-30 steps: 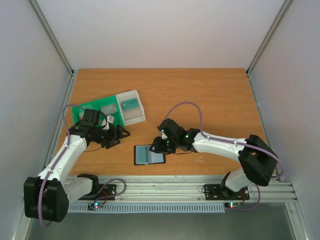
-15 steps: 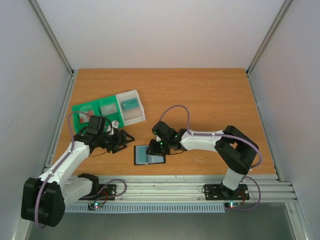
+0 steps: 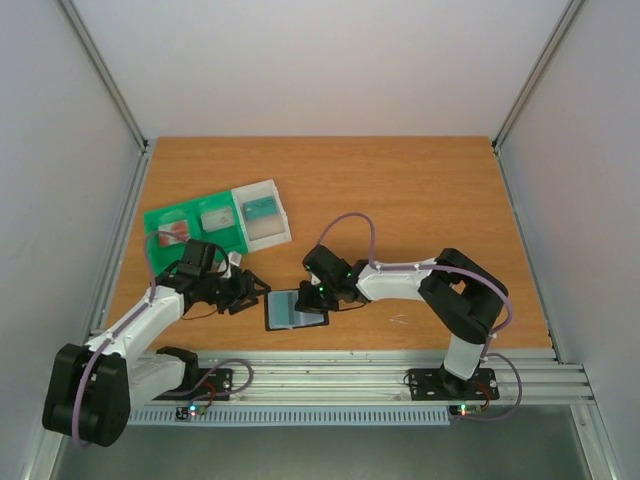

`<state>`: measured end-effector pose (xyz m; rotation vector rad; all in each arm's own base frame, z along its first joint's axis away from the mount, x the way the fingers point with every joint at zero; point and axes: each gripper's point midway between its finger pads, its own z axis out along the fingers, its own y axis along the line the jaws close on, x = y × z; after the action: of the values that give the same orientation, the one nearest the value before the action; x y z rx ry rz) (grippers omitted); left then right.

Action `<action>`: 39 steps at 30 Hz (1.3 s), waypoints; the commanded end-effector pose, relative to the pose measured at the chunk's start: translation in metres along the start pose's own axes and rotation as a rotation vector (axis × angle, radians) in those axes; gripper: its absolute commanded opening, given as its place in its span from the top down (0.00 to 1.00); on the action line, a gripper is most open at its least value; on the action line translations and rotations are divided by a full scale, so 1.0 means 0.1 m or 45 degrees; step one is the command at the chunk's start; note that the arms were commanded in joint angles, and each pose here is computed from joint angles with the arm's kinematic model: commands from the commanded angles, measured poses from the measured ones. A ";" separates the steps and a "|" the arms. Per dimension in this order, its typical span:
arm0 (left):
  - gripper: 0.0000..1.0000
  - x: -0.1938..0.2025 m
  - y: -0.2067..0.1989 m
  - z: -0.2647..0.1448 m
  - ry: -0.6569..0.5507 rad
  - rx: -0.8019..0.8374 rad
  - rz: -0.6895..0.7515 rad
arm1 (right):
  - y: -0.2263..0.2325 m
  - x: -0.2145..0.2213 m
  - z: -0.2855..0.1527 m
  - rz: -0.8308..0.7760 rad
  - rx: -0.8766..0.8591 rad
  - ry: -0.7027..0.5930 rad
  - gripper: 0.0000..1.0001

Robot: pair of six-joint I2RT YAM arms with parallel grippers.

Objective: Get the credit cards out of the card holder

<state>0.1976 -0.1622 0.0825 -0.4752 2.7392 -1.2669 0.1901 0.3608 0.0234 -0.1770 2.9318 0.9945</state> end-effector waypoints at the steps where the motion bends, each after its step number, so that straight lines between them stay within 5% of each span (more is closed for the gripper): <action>1: 0.46 -0.01 -0.10 0.05 0.003 0.077 0.035 | -0.12 0.06 0.09 0.008 0.026 -0.001 0.90; 14: 0.51 -0.05 -0.03 0.30 0.037 0.051 0.015 | -0.12 0.09 0.07 0.022 -0.019 -0.003 0.99; 25: 0.52 -0.06 0.07 0.36 0.031 0.038 0.009 | 0.35 -0.02 -0.22 -0.048 -0.145 -0.029 0.85; 39: 0.52 -0.04 0.10 0.36 0.030 0.029 0.005 | 0.10 0.01 0.08 -0.002 -0.035 0.044 0.83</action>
<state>0.2037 -0.1794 0.0503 -0.4816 2.7668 -1.3025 0.1904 0.3734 0.0388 -0.1872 2.8993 1.1003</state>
